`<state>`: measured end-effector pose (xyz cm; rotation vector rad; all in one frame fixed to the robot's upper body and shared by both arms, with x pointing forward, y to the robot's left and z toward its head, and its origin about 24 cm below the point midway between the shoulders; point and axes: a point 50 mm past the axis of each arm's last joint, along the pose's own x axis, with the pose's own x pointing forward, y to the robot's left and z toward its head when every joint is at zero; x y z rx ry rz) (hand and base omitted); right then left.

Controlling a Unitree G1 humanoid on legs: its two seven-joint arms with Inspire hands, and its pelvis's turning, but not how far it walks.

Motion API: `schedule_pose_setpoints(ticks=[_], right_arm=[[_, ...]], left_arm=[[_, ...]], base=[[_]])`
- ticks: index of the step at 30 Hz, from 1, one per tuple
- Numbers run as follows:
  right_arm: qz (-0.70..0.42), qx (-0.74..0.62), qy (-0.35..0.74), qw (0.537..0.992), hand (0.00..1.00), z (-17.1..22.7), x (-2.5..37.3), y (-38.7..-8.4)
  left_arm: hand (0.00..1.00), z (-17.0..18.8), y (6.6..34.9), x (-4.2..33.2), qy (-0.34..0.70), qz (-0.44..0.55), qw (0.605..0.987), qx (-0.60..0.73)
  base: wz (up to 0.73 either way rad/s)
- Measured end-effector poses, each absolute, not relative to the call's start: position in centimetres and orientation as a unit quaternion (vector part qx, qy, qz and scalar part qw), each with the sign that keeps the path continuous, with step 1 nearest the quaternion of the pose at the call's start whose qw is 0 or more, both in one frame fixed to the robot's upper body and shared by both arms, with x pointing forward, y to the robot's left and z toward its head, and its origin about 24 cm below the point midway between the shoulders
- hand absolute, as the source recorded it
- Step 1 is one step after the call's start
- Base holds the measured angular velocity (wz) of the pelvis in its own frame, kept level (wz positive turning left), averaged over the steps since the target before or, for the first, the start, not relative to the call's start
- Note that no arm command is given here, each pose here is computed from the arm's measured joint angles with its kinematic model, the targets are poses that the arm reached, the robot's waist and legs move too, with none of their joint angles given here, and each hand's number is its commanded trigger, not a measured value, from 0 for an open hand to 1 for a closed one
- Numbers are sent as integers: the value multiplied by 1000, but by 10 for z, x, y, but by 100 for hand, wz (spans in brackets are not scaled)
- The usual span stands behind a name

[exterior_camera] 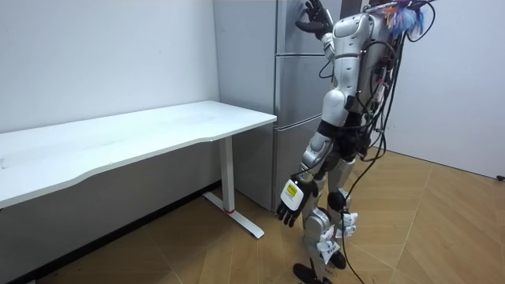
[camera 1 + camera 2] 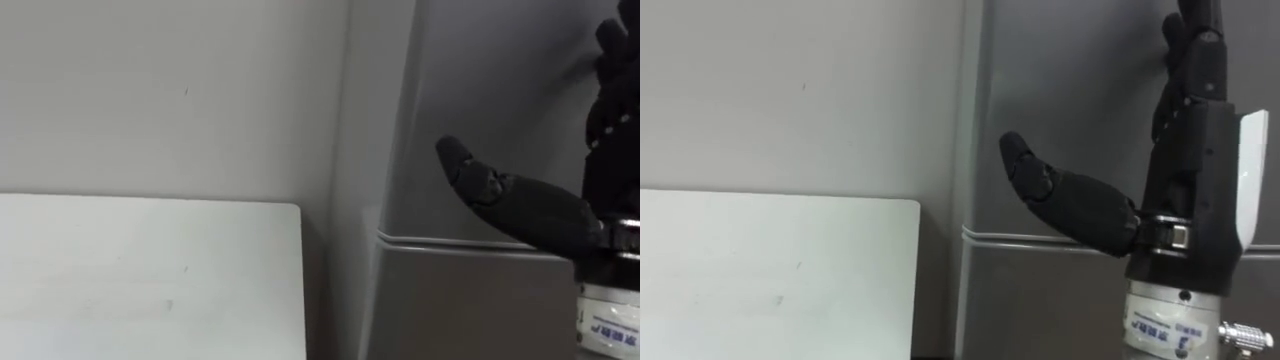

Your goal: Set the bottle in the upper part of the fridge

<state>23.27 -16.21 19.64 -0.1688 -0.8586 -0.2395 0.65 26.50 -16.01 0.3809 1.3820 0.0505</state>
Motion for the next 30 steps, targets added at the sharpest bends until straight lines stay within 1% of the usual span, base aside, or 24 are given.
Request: schedule_pose_setpoints(ticks=[4, 12, 16, 19, 22, 27, 30], right_arm=[[-110, -93, -416, 898, 0, 197, 233, -162], [-81, -123, -417, 897, 0, 200, 233, -172], [-80, -126, -424, 893, 0, 200, 231, -177], [-79, -144, -428, 889, 0, 201, 228, -183], [-103, -173, -431, 879, 0, 204, 223, -200], [-198, -194, -429, 859, 0, 211, 215, -238], [-232, -203, -420, 854, 0, 208, 208, -251]], left_arm=[[0, -159, 269, 5, 635, 29, 752, 176], [0, -159, 269, -2, 640, 32, 747, 176], [0, -158, 269, -1, 636, 33, 751, 176], [0, -157, 273, -5, 633, 54, 754, 166], [0, -155, 275, -12, 636, 75, 752, 156], [0, -154, 279, -14, 635, 97, 751, 152], [0, -152, 283, -20, 638, 116, 747, 145]], base=[[6], [8], [13], [2], [12], [11], [4]])
